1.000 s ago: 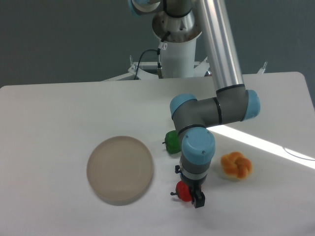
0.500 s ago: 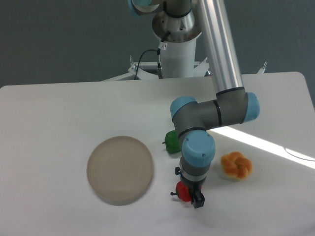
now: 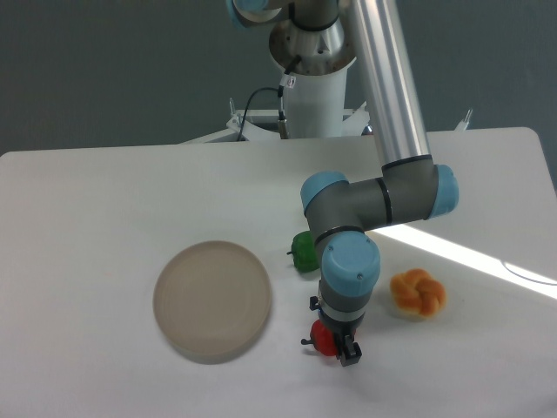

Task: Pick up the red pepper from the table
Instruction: 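Hold the red pepper closed in the gripper, then lift the gripped red pepper up off the table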

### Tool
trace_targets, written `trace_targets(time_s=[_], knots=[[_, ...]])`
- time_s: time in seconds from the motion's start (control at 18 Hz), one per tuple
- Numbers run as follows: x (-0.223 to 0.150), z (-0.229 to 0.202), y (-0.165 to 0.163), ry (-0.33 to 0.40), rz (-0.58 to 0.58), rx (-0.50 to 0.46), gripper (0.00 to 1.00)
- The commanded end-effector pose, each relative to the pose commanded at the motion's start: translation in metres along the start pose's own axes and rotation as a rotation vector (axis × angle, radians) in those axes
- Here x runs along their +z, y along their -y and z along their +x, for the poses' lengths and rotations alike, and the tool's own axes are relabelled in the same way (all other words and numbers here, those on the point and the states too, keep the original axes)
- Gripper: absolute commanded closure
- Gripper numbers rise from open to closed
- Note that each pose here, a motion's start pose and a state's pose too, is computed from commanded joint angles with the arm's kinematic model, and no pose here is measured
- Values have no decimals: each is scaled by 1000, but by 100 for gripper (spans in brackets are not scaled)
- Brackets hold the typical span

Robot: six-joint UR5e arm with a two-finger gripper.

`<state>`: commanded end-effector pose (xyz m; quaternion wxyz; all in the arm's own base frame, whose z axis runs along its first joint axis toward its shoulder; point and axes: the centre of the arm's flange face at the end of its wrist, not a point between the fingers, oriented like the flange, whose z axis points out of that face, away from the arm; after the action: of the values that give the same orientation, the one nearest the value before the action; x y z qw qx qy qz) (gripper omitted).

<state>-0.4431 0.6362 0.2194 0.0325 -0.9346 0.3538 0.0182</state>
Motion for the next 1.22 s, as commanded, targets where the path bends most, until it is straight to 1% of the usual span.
trace_targets(time_s=[0.06,0.22,0.39,0.5,0.67,0.78,1.0,1.11,1.22], knots=[[0,0,0,0,0,0,31],[-2,0,0,1,2,0,41],[-10,-4,0,18,3,-1,44],[-19,-6,-1,31,2,-2,45],[-46,-2,-2,48,-1,-1,44],[-65,2,-6,37,-2,-3,45],[-123,21,-10,20,-5,-10,44],[-137,29,-9,16,-5,-5,44],[-144,28,-17,26,-5,-14,44]])
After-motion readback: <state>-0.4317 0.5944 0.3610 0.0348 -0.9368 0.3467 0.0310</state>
